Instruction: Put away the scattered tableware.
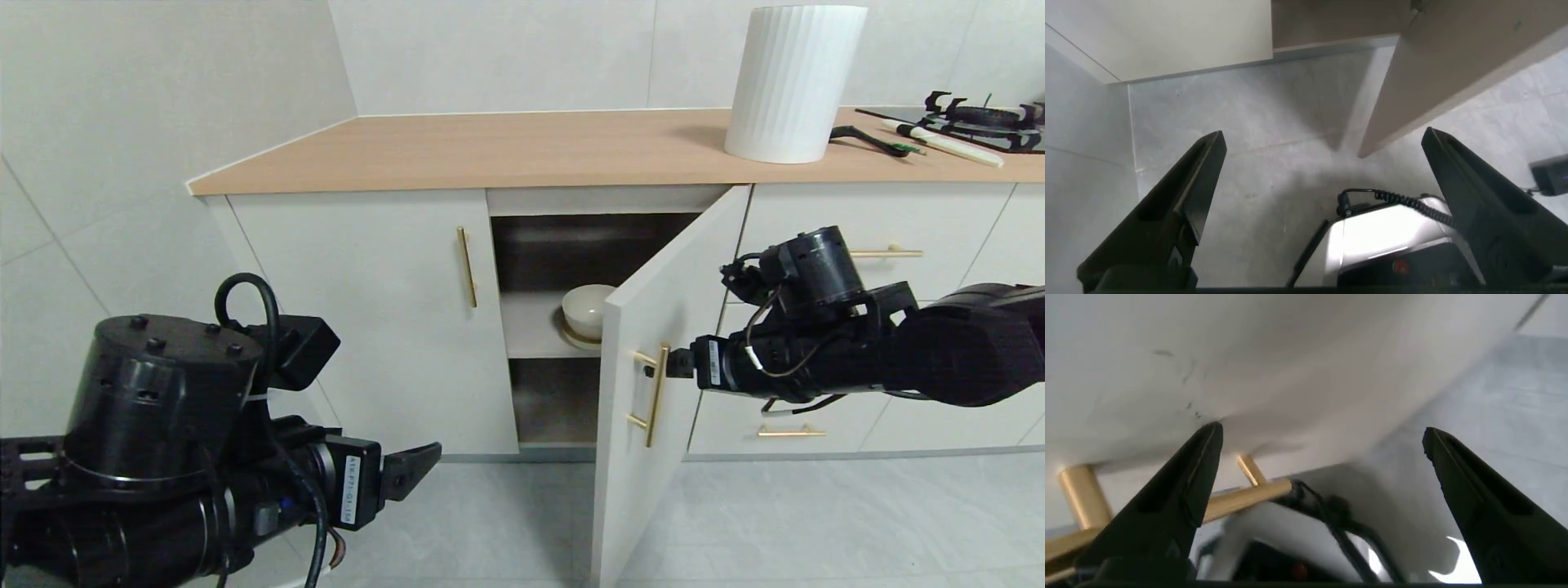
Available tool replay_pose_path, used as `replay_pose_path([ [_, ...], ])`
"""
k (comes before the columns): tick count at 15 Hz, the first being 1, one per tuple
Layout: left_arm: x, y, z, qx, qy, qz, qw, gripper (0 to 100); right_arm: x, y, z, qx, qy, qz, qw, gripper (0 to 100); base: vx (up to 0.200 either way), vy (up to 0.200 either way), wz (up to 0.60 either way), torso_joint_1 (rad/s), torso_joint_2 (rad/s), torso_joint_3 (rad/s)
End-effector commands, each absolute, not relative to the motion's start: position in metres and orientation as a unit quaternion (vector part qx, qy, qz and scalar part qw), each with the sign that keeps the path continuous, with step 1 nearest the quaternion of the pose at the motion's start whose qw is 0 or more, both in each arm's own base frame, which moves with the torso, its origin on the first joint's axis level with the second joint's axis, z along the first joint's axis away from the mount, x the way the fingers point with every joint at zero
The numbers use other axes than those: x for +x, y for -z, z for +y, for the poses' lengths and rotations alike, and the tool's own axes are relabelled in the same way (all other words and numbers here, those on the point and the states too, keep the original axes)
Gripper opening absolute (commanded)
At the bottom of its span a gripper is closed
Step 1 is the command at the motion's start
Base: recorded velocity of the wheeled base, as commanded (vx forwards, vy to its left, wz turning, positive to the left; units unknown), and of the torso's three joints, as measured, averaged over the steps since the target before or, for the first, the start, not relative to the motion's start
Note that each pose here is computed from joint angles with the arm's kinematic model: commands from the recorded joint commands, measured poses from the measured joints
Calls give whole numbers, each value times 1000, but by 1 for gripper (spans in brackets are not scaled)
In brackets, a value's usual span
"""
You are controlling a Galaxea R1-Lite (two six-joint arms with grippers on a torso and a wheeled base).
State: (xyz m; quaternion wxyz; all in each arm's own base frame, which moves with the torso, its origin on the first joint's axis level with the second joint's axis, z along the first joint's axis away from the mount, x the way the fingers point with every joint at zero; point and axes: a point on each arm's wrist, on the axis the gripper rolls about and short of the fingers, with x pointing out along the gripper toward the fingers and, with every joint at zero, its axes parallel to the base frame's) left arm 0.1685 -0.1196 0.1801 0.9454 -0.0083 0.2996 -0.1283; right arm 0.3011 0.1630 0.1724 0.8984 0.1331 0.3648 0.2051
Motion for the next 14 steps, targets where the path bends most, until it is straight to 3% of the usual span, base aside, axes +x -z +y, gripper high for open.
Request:
replay_pose_path([
  [1,169,-177,-120,-3,127,305,944,100,306,-154,172,125,-193,379,896,100,0,0,0,0,0,0],
  [8,171,-172,-121,6,116,311,943,100,308,-153,173,133,-182,371,901,100,0,0,0,0,0,0],
  [14,174,-168,-121,21,78,307,948,100,310,-149,180,141,-176,361,905,100,200,0,0,-1,5,2],
])
